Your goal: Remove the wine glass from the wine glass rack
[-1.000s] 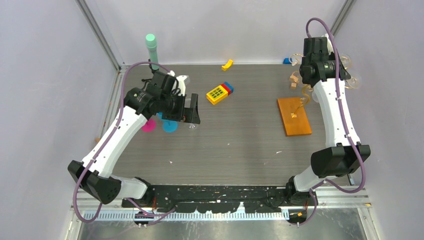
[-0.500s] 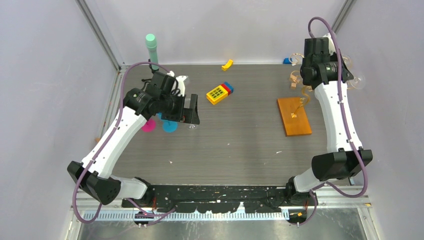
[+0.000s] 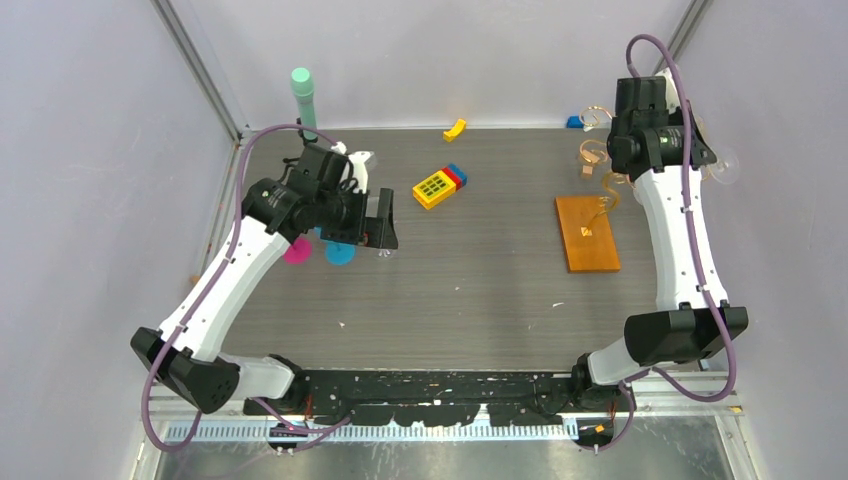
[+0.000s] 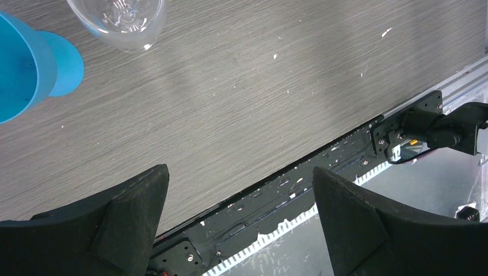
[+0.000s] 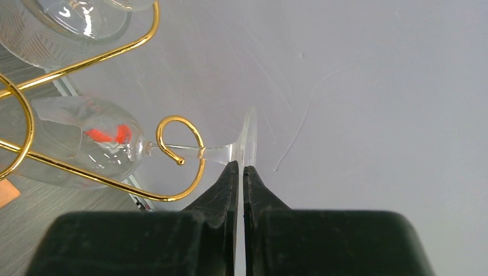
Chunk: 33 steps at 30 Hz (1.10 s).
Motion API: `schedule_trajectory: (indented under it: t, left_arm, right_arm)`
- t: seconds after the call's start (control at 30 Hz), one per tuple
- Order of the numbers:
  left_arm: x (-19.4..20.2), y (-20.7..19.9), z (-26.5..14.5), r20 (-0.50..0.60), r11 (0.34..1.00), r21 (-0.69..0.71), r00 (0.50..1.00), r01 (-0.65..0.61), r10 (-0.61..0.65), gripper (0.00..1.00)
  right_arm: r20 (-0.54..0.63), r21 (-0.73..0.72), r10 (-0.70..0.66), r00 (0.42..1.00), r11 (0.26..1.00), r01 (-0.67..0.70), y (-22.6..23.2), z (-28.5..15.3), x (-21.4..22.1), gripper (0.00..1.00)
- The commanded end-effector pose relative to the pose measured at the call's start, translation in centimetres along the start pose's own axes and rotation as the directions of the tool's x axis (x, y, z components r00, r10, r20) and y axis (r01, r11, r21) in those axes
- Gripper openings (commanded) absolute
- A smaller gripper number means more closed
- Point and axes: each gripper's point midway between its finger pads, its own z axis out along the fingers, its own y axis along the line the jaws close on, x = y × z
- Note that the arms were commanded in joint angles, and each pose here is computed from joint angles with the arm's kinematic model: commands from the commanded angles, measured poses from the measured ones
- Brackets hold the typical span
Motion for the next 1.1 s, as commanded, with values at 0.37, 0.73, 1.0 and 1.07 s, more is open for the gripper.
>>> schedule_trajectory:
  t: [0.37,0.73,1.0,1.07]
  left_arm:
    - [-0.1,-0.3,-0.7,0.02,1.0,0.012,1.0,-0.021,0.021,0.98]
    - [0.1,-0.2,-0.5,0.014,1.0,0.01,1.0,-0.016,0.016,0.98]
    - [0.1,-0.2,-0.5,0.012,1.0,0.01,1.0,-0.01,0.01,0.98]
    - [0.1,-0.2,-0.5,0.01,1.0,0.007,1.0,-0.009,0.009,0.98]
  right_arm:
    - [0.058,-0.035,0.059,0.997,0.998,-0.057,-1.3,-2.3,1.1,0.0]
    - [0.103,-0.018,0.007,0.995,1.0,-0.006,-0.3,-3.0,-1.1,0.0]
    - [0.14,-0.037,0.006,0.99,0.999,-0.001,0.8,-2.4,-4.6,0.0]
    - [0.136,-0.038,0.001,0.991,0.999,0.005,1.2,-2.1,-5.0,0.0]
